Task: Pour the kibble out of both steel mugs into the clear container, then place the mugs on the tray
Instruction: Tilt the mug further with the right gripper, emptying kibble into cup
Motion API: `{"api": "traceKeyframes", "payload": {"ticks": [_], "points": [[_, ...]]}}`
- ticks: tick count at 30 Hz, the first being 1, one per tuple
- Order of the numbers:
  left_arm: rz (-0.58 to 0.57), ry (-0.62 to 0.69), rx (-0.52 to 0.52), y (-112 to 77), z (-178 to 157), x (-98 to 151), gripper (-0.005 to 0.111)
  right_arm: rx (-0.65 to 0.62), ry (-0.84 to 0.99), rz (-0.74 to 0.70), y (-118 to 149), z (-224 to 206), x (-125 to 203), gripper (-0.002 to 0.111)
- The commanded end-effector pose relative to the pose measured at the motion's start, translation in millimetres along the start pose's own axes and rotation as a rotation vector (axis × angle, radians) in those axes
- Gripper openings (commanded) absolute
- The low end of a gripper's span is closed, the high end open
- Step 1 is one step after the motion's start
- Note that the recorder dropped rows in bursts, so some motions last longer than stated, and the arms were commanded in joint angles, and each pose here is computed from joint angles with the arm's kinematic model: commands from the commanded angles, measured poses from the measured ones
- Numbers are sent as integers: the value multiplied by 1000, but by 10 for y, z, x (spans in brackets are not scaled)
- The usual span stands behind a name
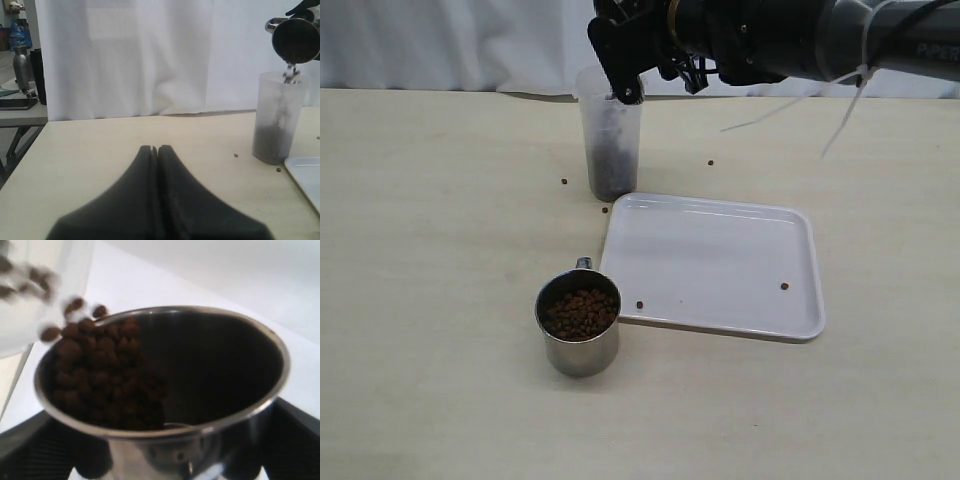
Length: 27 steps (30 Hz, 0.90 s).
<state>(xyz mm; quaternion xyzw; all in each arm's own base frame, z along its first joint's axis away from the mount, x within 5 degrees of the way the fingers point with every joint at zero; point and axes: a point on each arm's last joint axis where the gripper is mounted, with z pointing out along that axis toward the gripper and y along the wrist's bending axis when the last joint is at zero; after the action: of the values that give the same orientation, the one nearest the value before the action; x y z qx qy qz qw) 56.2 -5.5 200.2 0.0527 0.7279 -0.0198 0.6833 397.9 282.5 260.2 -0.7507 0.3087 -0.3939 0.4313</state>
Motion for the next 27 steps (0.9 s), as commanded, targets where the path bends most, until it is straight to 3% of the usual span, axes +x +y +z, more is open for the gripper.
{"api": "traceKeyframes", "payload": {"ticks": [1,27], "points": [[0,-11,10,-6,-1,-1,0,15,9,-25,-54,-21,27,5],[0,-9,10,-6,-1,1,0,20,14,-112,-83,-40,-55,5]]}}
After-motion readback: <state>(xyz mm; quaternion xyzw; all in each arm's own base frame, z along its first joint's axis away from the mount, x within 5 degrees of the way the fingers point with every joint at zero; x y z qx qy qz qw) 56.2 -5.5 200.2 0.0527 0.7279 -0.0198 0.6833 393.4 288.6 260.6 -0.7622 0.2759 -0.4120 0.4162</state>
